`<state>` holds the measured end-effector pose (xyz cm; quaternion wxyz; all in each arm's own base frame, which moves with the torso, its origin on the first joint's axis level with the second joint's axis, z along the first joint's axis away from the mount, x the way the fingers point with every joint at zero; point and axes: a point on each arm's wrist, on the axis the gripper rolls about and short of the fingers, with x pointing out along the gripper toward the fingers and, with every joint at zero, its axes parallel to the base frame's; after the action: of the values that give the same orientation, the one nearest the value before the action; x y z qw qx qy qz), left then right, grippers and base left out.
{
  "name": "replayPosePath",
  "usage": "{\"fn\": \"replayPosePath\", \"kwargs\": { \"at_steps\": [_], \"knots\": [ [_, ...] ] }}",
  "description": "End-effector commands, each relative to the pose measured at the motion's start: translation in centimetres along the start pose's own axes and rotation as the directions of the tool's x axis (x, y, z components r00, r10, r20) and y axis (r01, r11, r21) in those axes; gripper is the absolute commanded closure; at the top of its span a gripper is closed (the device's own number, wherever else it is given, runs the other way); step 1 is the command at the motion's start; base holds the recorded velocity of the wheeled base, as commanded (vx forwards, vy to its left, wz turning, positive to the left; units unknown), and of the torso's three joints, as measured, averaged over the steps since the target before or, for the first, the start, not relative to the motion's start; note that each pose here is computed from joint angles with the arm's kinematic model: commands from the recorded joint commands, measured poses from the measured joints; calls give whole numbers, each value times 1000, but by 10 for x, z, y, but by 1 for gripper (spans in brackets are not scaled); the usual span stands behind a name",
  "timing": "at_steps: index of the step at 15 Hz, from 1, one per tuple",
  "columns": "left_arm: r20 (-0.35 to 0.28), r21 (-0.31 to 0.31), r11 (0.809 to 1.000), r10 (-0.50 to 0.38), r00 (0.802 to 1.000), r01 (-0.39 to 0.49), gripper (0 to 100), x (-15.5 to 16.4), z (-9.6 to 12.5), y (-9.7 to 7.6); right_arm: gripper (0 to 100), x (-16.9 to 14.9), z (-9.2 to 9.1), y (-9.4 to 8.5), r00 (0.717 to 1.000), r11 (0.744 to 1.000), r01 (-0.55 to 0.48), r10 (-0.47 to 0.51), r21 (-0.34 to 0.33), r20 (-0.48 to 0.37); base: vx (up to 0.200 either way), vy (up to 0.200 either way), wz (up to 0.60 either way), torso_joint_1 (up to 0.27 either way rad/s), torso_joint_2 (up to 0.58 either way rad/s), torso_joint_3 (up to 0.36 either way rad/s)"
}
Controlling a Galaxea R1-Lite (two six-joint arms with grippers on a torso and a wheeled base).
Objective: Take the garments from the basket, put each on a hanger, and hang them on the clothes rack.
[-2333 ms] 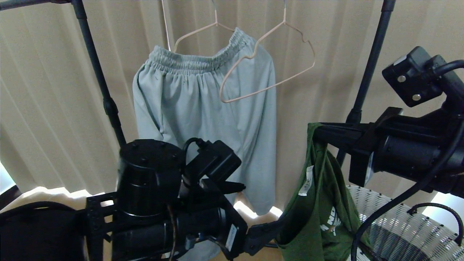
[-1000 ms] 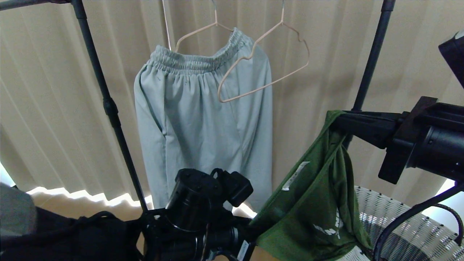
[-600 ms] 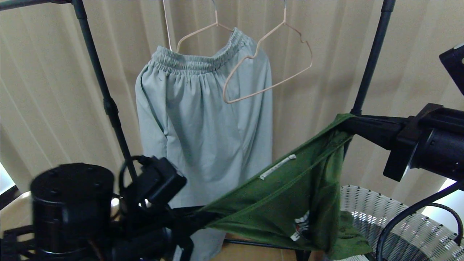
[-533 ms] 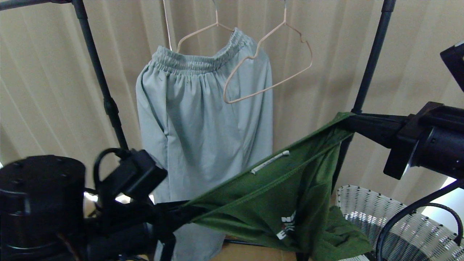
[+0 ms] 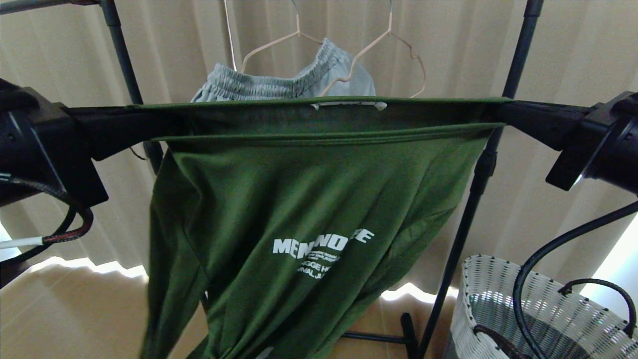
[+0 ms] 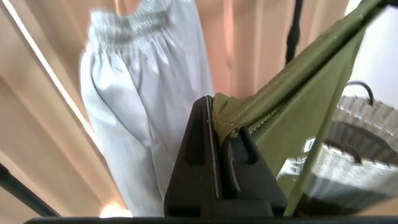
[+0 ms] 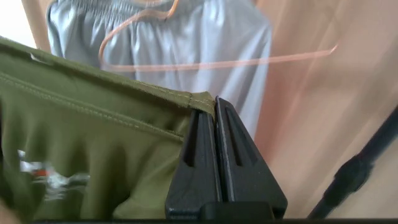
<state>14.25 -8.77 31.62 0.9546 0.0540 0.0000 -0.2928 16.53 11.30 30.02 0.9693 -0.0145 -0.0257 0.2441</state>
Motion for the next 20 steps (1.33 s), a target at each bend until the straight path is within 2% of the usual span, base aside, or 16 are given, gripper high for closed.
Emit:
{"fn": "replayPosePath", "kwargs": {
  "at_steps": [1,2,7,8,10,12,15,20],
  "knots": [
    [-30,1,1000,-2,1000,2,100,12,-4,0,100,0,-3,-1,1000,1000,9,-9,-2,-10,0,0,0,0,0,0],
    [-51,2,1000,-7,999,7,100,15,-9,-1,100,-1,-6,-1,1000,1000,7,-7,-3,-20,0,0,0,0,0,0],
    [-46,19,1000,-5,999,6,100,17,-7,0,100,0,-7,-1,1000,1000,10,-10,-3,-23,0,0,0,0,0,0],
    [-71,30,1000,-5,997,7,100,23,-12,0,100,2,-8,-5,999,999,31,-31,-5,-29,0,0,0,0,0,0],
    [-74,33,999,-5,997,7,100,30,-11,0,100,4,-8,-12,998,998,64,-64,-6,-28,0,0,0,0,0,0],
    [-57,33,999,-3,998,5,100,42,-7,1,100,7,-8,-15,996,997,80,-80,-7,-32,0,0,0,0,0,0],
    [-11,38,999,28,1000,-28,100,59,6,3,100,8,1,-17,996,996,86,-86,-4,-3,0,0,0,0,0,0],
    [-1,40,999,-25,1000,25,100,60,9,-10,100,11,3,-17,996,996,88,-88,2,6,0,0,0,0,0,0]
  ]
}}
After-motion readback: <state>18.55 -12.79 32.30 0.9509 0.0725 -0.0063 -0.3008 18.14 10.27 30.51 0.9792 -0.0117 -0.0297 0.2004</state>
